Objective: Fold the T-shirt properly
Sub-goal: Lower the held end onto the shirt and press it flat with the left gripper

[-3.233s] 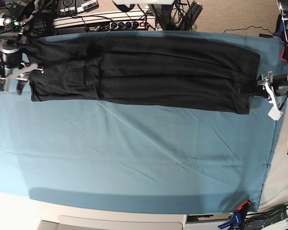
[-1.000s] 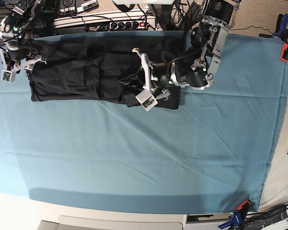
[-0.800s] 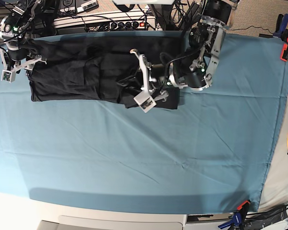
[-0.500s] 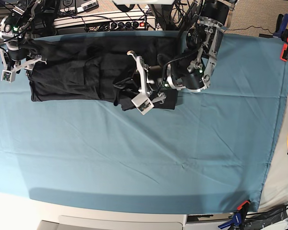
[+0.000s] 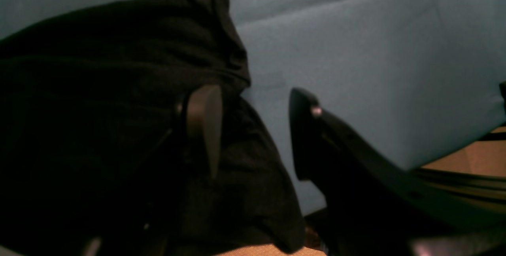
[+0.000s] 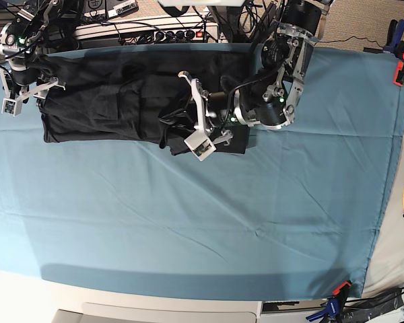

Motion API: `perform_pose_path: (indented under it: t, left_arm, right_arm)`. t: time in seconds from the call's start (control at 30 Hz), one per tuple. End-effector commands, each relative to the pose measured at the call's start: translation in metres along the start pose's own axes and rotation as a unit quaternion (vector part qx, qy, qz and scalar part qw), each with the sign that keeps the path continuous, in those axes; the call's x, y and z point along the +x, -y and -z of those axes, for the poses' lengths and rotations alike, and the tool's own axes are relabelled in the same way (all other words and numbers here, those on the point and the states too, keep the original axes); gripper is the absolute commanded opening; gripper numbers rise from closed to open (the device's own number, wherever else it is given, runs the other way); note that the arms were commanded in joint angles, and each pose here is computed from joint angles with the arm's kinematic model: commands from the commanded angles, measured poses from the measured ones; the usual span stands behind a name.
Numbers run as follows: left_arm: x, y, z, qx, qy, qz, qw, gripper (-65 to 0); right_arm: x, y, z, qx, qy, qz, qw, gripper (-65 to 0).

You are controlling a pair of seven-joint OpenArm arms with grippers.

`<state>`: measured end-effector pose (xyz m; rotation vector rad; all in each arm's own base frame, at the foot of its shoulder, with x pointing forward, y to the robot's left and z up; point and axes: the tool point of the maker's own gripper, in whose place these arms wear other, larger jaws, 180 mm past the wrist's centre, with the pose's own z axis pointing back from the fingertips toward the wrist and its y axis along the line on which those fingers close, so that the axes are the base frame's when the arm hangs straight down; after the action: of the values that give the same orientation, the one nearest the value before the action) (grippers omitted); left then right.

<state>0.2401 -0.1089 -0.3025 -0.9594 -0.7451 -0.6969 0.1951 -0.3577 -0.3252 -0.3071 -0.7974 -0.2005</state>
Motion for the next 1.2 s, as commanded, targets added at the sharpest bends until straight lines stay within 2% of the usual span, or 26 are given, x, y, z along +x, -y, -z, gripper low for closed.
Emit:
perform_pose_path:
  t: [0.0,0.03,0.07,0.13,0.2,0.27,0.57,0.6,0.67,0.73,0.97,1.17]
  left_arm:
    - [0.018,0.006,-0.001,-0.011,0.029,0.012,0.999,-65.0]
    - [0.018,0.007,-0.001,-0.013,0.029,0.016,0.999,-65.0]
    - [0.018,0.008,-0.001,-0.017,0.029,0.021,0.999,-61.3]
    - [0.018,0.009,-0.001,-0.020,0.029,0.026,0.999,-49.8]
    - [0.018,0.009,-0.001,-0.020,0.029,0.026,0.999,-42.0]
    - [0.018,0.009,-0.001,-0.020,0.029,0.026,0.999,-40.7]
    - [0.017,0.009,-0.001,-0.019,0.029,0.026,0.999,-41.1]
    - [0.017,0.008,-0.001,-0.017,0.027,0.028,0.999,-43.1]
    - [0.013,0.002,-0.001,-0.003,0.016,0.034,0.999,-53.6]
    - [0.009,-0.006,-0.002,0.018,0.007,0.027,0.999,-65.0]
    - [-0.012,-0.048,-0.016,0.119,-0.042,0.013,0.992,-65.0]
    - [-0.020,-0.081,-0.029,0.215,-0.067,0.019,0.974,-65.0]
  right_arm:
    - [0.014,0.004,-0.003,-0.004,0.025,-0.006,0.9997,-37.1]
    - [0.014,0.004,-0.003,-0.004,0.025,-0.006,0.9997,-37.1]
    - [0.014,0.004,-0.003,-0.004,0.025,-0.006,0.9997,-37.1]
    - [0.014,0.004,-0.003,-0.004,0.025,-0.006,0.9997,-37.1]
    - [0.014,0.004,-0.003,-0.004,0.025,-0.006,0.9997,-37.1]
    - [0.014,0.004,-0.003,-0.004,0.025,-0.006,0.9997,-37.1]
    - [0.014,0.004,-0.003,-0.004,0.025,-0.006,0.9997,-37.1]
    - [0.014,0.004,-0.003,-0.004,0.025,-0.006,0.9997,-37.1]
    - [0.014,0.004,-0.003,-0.004,0.025,-0.006,0.9997,-37.1]
    - [0.014,0.004,-0.003,-0.004,0.025,-0.006,0.9997,-37.1]
    - [0.015,0.004,-0.003,-0.004,0.026,-0.006,0.9996,-37.1]
    - [0.015,0.004,-0.003,-0.004,0.027,-0.006,0.9996,-37.1]
